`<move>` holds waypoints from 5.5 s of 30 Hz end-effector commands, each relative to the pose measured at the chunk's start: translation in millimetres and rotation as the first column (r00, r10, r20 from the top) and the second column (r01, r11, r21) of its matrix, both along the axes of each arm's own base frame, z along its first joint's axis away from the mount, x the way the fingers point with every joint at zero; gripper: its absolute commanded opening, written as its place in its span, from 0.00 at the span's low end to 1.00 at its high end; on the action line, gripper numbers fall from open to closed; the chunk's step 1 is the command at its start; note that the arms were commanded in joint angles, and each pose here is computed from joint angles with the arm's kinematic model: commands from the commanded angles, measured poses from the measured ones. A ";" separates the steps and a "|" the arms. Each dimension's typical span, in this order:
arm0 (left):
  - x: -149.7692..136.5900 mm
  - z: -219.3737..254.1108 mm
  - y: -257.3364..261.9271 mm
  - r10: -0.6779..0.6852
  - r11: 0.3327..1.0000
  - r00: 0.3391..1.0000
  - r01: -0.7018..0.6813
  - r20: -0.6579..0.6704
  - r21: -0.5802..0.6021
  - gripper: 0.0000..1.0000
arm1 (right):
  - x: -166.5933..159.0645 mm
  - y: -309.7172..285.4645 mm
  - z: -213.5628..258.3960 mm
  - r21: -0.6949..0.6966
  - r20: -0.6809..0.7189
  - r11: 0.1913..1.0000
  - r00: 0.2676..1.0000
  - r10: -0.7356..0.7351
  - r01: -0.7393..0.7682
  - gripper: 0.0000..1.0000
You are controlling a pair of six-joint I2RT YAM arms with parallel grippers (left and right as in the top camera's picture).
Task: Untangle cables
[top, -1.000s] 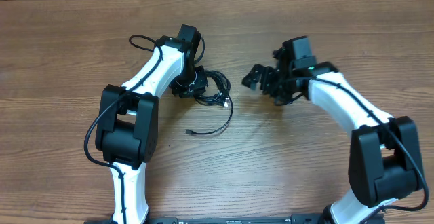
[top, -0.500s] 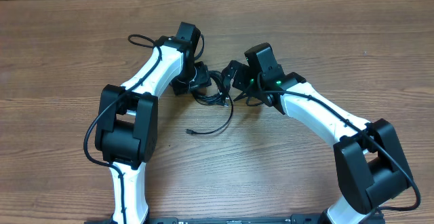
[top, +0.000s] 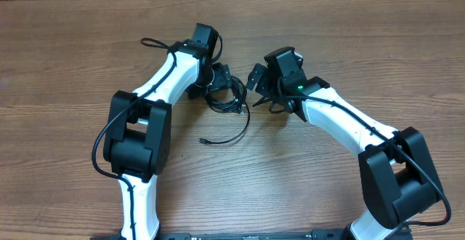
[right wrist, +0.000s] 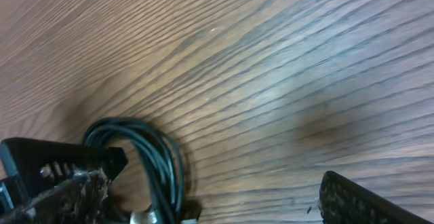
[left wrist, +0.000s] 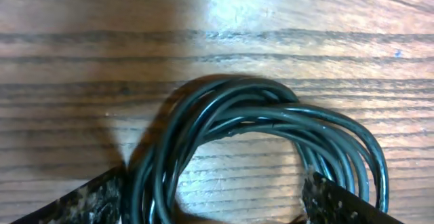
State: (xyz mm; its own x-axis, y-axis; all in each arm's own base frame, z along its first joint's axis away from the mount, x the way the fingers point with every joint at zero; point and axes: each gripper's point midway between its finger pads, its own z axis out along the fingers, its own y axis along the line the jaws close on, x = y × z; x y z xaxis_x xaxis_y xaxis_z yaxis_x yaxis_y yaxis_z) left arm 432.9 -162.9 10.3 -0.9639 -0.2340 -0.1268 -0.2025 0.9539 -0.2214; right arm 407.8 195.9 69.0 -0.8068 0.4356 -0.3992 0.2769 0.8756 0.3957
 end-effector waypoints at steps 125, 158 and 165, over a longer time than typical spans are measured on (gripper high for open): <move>-154.8 46.9 -70.4 -0.858 0.497 0.510 0.791 -0.065 -0.357 0.40 | -136.3 -23.9 -46.7 0.146 -0.526 0.947 0.788 0.320 -0.288 0.36; -128.8 42.6 -53.7 -0.809 0.571 0.550 0.819 -0.206 -0.057 0.04 | -130.1 9.2 -34.7 0.292 -0.425 0.888 0.784 0.453 -0.355 0.47; -119.3 79.4 -72.4 -0.832 0.485 0.549 0.793 0.084 -0.369 0.04 | -120.8 40.5 -13.8 0.441 -0.268 0.783 0.768 0.582 -0.439 0.47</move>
State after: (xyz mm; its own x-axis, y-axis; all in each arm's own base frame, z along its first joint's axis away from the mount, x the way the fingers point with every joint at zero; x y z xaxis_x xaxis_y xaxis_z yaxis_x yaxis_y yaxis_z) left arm 308.0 -219.4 59.5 -0.7572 0.6517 0.0440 0.5871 0.7086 -0.3914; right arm 291.1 221.3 45.0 -0.9975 0.0154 0.0685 0.0520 0.8175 0.5736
